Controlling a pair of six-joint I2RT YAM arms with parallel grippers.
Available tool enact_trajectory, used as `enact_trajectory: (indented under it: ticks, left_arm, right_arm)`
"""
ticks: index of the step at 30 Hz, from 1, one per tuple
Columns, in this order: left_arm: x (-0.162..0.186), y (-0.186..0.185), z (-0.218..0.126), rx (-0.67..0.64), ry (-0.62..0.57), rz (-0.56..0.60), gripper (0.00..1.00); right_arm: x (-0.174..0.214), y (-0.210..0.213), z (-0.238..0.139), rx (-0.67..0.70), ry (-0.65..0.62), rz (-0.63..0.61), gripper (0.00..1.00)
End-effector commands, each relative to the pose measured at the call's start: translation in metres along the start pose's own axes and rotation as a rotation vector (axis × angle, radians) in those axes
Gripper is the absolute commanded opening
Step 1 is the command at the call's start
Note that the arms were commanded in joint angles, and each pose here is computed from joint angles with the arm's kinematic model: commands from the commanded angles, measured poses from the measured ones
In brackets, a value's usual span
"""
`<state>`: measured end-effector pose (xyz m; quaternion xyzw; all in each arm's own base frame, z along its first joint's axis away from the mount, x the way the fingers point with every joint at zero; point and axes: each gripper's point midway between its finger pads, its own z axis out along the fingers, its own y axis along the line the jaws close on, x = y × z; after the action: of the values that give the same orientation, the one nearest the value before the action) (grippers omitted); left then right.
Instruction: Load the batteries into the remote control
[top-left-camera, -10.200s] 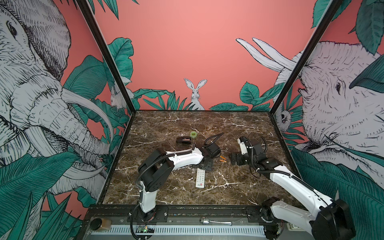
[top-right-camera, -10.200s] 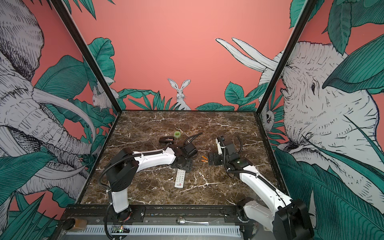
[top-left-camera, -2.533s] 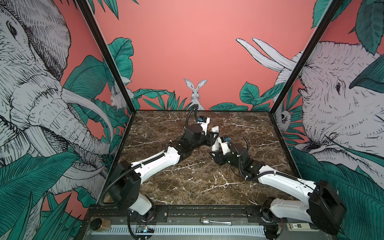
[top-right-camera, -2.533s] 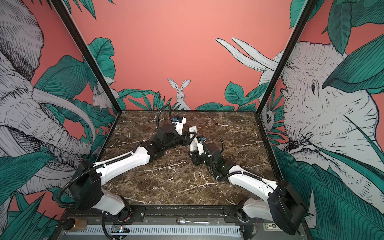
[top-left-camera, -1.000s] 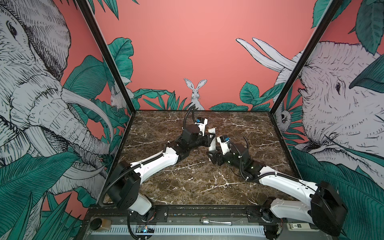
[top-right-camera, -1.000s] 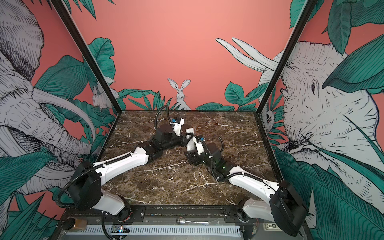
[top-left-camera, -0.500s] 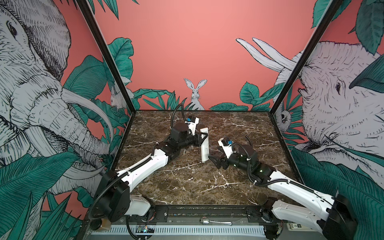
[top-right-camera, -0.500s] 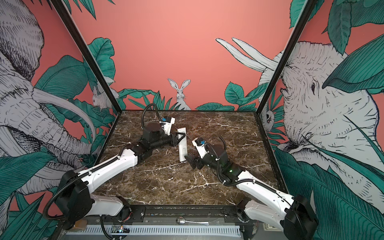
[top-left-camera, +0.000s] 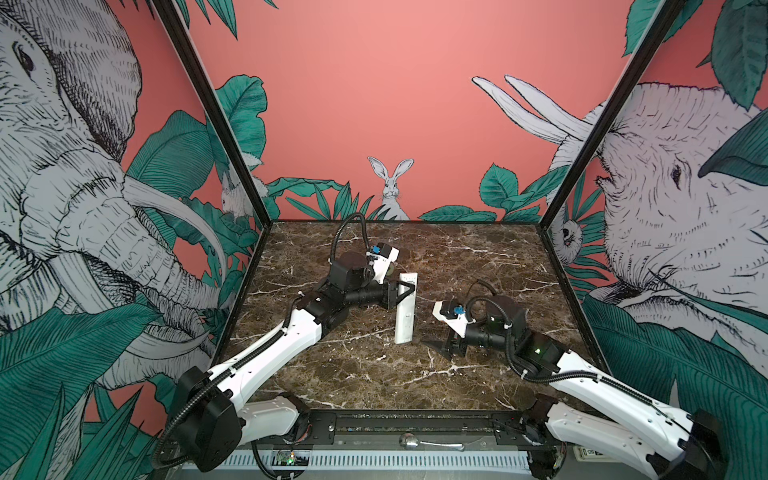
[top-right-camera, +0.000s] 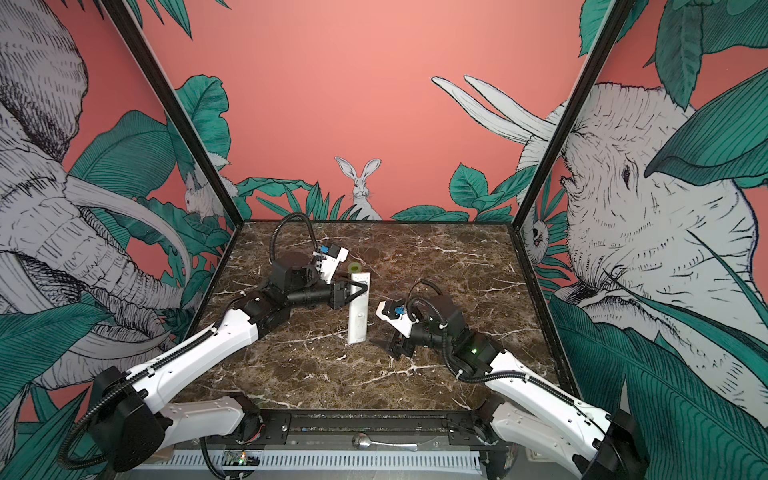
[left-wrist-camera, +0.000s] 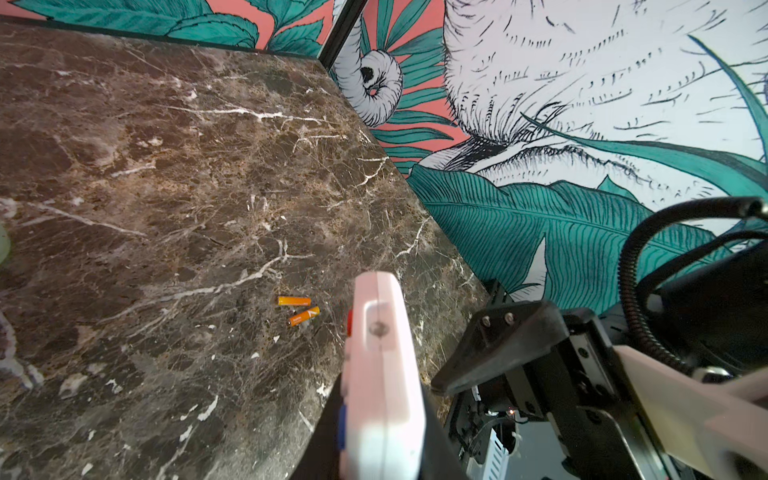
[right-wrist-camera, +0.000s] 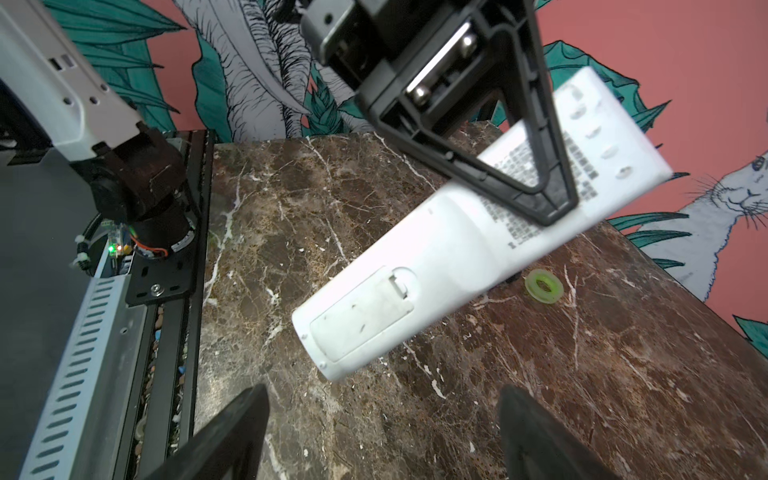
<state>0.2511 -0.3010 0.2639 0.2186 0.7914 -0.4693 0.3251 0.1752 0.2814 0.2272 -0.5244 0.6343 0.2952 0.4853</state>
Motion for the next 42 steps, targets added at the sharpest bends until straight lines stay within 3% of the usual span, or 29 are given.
enact_trajectory:
  ticks: [1, 16, 42]
  left_arm:
    - [0.011, -0.004, -0.005, 0.038, 0.057, -0.055, 0.00]
    - [0.013, -0.010, -0.003, 0.107, 0.052, -0.098, 0.00]
    - [0.003, -0.005, -0.002, 0.145, 0.004, -0.178, 0.00]
  right_arm:
    - [-0.015, 0.007, 0.003, -0.019, -0.007, -0.108, 0.90]
    - [-0.023, 0.022, 0.039, 0.000, 0.084, -0.257, 0.91]
    - [-0.016, 0.035, 0.042, -0.033, 0.085, -0.268, 0.82]
